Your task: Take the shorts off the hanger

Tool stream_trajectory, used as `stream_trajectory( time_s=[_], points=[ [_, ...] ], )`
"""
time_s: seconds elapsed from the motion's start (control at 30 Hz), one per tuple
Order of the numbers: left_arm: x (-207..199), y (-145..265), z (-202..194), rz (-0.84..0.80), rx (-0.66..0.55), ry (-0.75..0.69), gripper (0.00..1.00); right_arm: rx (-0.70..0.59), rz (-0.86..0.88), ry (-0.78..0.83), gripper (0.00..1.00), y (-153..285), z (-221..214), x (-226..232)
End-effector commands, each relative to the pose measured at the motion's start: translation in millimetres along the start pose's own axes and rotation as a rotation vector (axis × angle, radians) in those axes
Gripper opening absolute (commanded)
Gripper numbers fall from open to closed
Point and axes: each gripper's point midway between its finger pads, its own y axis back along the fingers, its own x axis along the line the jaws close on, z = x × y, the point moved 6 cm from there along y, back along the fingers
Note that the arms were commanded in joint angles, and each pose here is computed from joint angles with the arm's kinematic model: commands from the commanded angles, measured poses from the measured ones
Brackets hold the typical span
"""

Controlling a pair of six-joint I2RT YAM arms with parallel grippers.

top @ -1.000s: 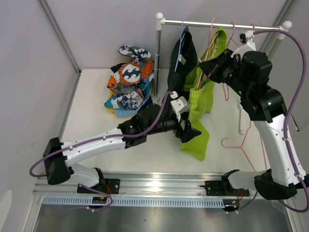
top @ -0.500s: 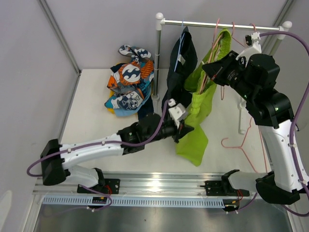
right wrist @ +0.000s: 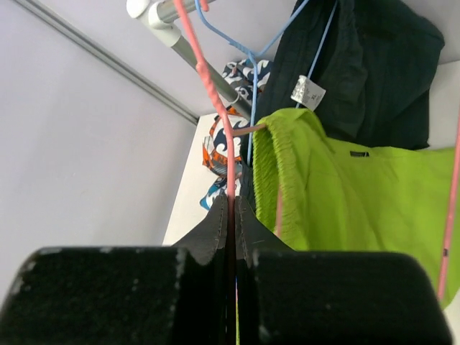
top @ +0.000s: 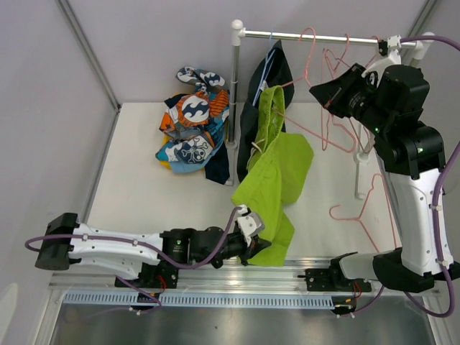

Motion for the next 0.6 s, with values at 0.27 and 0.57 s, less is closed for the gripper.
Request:
stream_trajectory(
  time_s=[0.27,0.57],
  points=[
    [86.3,-71.7,106.6,0.416,-0.024,0.046,0.0,0.02,0.095,-0.128,0.0,62.1,-26.5,7.2],
    [111.0,-90.9,78.0,0.447,0.108,0.148,0.0,-0.102,-0.04,-0.034,0.0,72.3,10.4,5.7]
  ],
)
